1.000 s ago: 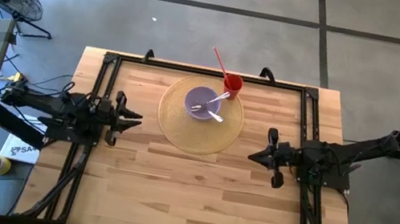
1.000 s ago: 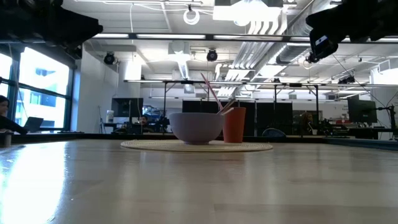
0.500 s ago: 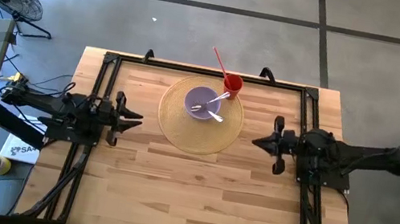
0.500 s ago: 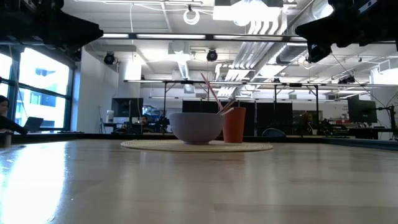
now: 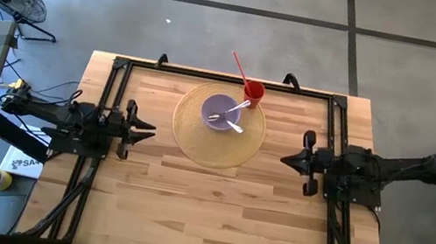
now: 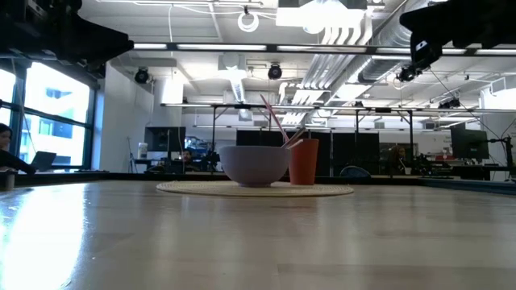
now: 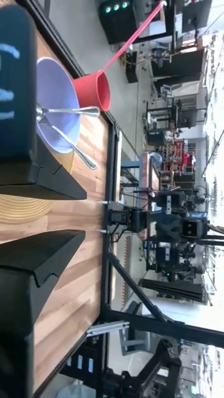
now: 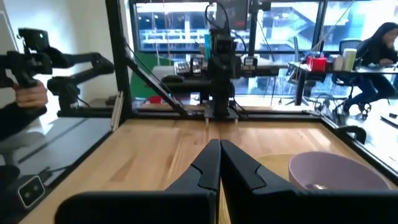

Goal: Pick & Place Utensil
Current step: Return to Home Position

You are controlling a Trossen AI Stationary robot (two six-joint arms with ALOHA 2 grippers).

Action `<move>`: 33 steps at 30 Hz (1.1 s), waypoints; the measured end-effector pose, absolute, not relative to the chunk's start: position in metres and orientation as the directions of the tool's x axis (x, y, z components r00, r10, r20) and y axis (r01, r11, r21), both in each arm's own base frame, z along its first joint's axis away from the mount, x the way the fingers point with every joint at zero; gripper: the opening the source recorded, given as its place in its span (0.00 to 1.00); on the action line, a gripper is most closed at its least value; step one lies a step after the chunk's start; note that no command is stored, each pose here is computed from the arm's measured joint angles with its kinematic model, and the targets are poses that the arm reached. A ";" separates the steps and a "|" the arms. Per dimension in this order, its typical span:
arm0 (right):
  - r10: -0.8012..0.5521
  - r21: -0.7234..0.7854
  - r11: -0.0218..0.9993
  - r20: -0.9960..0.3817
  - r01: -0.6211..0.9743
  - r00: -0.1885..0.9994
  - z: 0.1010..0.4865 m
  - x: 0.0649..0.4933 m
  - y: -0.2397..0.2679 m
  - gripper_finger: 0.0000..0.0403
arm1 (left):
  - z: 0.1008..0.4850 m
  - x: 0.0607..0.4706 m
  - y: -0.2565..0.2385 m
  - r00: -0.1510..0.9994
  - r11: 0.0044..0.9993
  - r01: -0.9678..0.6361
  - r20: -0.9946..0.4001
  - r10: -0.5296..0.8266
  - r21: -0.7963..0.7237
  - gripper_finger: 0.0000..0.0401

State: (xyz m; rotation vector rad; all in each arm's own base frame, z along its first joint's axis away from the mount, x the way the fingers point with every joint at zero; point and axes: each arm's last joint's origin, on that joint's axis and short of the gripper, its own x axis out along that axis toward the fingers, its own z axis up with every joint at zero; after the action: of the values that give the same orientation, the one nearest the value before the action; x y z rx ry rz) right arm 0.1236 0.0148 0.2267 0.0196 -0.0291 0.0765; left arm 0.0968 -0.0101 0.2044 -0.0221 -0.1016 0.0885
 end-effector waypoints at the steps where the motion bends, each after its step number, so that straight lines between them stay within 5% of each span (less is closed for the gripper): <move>1: 0.076 0.017 0.997 0.038 -0.077 0.996 0.228 0.122 0.015 0.00 | 0.204 0.097 -0.010 0.991 0.996 -0.087 0.099 0.089 -0.024 0.21; 17: 0.045 0.010 0.999 0.177 -0.048 0.983 0.185 0.098 0.010 0.01 | 0.198 0.097 -0.010 0.996 0.996 -0.086 0.033 0.087 -0.040 0.21; 33: 0.077 0.045 0.995 0.143 -0.084 0.987 0.180 0.097 0.011 0.01 | 0.175 0.098 -0.011 0.996 0.997 -0.059 0.061 0.062 -0.050 0.21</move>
State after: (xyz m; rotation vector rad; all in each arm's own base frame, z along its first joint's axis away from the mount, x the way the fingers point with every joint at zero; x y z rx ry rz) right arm 0.0967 0.0112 0.1800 0.0511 -0.1412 0.0805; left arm 0.0980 -0.0111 0.1749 -0.0482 -0.0626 0.0608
